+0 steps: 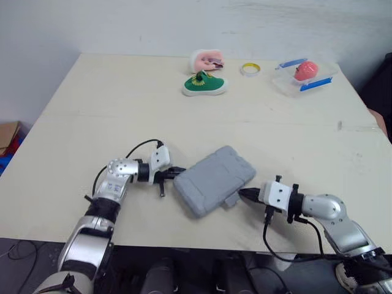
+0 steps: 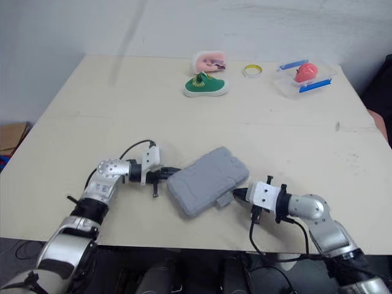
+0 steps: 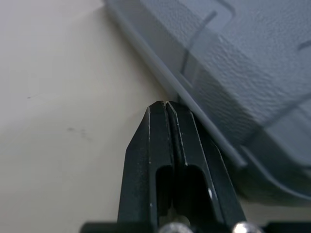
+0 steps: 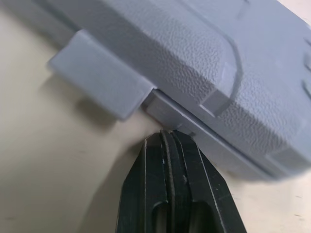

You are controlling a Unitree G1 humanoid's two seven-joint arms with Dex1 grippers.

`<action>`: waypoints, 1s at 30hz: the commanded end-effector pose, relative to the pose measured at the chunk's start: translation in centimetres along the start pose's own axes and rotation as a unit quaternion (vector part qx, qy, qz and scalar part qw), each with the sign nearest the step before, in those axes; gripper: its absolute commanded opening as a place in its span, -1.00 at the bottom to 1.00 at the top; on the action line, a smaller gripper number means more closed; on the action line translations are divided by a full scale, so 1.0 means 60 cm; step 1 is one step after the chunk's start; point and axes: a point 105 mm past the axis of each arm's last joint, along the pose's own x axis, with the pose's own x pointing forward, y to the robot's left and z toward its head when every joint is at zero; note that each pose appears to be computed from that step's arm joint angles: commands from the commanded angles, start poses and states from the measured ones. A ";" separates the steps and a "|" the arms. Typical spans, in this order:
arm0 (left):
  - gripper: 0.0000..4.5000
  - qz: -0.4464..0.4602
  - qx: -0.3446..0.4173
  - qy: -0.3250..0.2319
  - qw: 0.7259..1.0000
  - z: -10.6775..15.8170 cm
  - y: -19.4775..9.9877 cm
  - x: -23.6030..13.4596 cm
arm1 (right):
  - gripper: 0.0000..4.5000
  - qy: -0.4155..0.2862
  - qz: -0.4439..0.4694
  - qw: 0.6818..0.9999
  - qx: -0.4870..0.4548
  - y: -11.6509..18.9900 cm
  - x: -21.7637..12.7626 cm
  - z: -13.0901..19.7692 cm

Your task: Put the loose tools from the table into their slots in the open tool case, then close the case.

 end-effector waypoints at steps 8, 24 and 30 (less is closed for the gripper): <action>-1.00 0.047 -0.026 -0.015 0.998 0.010 -0.026 -0.012 | -0.99 0.048 -0.025 0.999 -0.002 -0.017 0.007 -0.040; -1.00 -0.017 0.067 -0.165 0.984 0.184 -0.020 0.008 | -0.99 -0.024 -0.152 0.984 0.095 -0.009 -0.140 0.002; -1.00 -0.063 0.033 -0.117 0.991 0.192 -0.031 0.084 | -0.99 -0.036 -0.112 0.986 0.117 0.022 -0.121 0.034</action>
